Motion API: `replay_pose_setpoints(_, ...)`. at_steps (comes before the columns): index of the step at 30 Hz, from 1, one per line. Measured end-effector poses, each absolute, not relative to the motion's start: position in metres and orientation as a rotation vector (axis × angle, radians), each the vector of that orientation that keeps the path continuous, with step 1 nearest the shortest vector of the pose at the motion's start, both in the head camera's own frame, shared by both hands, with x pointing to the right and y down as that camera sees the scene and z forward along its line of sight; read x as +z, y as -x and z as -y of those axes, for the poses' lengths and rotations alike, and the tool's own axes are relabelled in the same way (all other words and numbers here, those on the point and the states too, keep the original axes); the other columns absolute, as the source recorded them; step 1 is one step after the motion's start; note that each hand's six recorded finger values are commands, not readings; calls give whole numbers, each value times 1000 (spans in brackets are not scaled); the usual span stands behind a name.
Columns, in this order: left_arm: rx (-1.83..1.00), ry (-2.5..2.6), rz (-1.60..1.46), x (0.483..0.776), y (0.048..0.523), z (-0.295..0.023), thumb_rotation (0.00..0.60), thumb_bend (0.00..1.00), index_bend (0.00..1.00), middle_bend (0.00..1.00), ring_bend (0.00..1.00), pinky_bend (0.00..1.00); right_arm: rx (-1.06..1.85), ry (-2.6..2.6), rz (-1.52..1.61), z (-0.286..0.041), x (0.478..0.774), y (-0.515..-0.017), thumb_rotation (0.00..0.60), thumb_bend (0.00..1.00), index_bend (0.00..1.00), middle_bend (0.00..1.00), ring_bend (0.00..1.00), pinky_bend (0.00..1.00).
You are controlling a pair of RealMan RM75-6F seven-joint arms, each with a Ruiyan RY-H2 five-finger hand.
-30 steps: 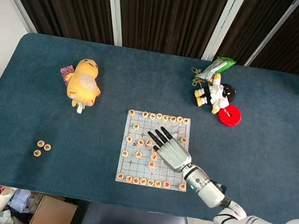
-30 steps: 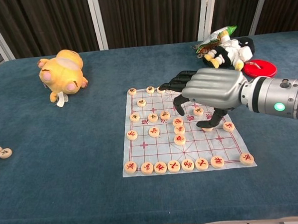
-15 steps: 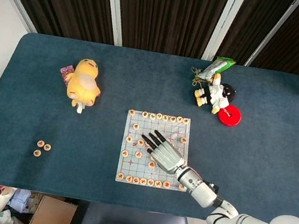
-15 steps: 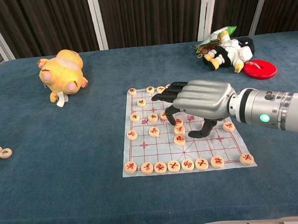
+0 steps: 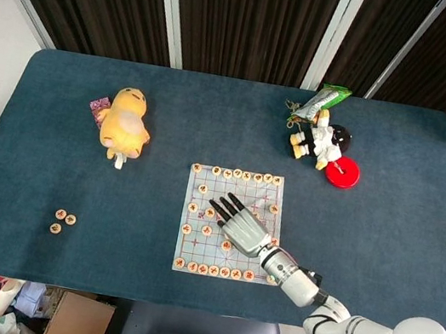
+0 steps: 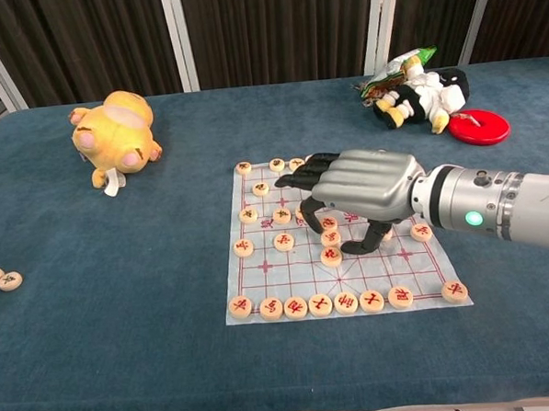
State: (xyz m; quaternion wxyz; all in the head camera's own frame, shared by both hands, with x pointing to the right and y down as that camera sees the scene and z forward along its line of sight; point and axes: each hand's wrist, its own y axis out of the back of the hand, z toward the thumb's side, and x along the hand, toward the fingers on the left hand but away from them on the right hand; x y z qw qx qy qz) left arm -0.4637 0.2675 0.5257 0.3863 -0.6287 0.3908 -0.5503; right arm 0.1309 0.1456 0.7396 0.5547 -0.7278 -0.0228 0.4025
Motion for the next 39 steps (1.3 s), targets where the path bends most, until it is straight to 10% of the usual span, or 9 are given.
replay_pose_setpoints(39,-1388,1589,-1021,518,469,-267,600,393,0,0,0,19,950,1693,43,-146,738,-122,600,445,644,64,0,0)
